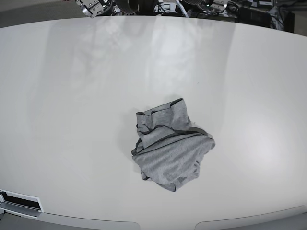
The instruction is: Layout the t-shirt on the table in an organized manner, then fold the t-shirt properly
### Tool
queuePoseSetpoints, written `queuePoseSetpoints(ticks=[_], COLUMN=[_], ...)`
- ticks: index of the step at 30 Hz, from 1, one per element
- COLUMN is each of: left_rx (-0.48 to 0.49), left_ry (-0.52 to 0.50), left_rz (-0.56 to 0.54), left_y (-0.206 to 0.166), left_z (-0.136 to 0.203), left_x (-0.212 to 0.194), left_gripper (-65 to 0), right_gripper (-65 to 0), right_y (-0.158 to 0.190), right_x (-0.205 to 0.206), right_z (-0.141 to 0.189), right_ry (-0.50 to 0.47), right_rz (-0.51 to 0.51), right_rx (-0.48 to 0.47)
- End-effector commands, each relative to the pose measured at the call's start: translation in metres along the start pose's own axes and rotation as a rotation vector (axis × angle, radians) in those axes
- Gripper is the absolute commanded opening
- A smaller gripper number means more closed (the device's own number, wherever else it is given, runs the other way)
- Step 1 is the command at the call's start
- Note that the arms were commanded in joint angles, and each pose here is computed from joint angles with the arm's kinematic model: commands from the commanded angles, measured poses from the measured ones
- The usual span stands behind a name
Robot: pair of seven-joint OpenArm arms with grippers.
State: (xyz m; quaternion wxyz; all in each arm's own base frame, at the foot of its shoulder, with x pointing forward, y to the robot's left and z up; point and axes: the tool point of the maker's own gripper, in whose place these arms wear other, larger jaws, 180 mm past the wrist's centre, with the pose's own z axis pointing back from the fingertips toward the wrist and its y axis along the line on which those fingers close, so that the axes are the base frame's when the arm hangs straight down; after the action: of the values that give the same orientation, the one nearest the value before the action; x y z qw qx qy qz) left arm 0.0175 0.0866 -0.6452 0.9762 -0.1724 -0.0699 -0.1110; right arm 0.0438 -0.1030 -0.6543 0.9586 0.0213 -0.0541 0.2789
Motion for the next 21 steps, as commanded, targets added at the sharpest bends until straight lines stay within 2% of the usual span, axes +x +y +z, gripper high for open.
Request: queuePoseSetpoints(ticks=[1,3,10,13,18,21], left_rx=[-0.010,-0.010,-0.006,0.005,0.003,-0.009], left_ry=[-0.006,0.016,0.194,0.223,0.229,0.233], left_rz=[-0.003,-0.008,-0.014,-0.012,-0.016,-0.029], left_y=[-0.002,-0.003,0.000,0.007,0.008,0.004], left_z=[0.000,0.000,0.004,0.009,0.019,0.026], left_x=[0.001,-0.004,-0.037,-0.049,-0.070,-0.082], left_gripper=[-65.0,-65.0,-65.0,-65.0,-65.0,-65.0], right_gripper=[-65.0,-65.0,-65.0,-65.0,-65.0,-65.0], right_y=[-0.003,-0.003,0.003,0.008,0.047,0.060], right_x=[0.004,0.003,-0.028,-0.040,-0.057,-0.072], right_z=[0.000,0.000,0.003,0.004,0.012,0.018], right_ry=[-0.012,-0.005,0.149,0.179,0.182,0.214], right_rz=[0.004,0.004,0.011,0.013,0.047,0.058], right_rx=[-0.005,-0.005,0.025,0.037,0.195,0.228])
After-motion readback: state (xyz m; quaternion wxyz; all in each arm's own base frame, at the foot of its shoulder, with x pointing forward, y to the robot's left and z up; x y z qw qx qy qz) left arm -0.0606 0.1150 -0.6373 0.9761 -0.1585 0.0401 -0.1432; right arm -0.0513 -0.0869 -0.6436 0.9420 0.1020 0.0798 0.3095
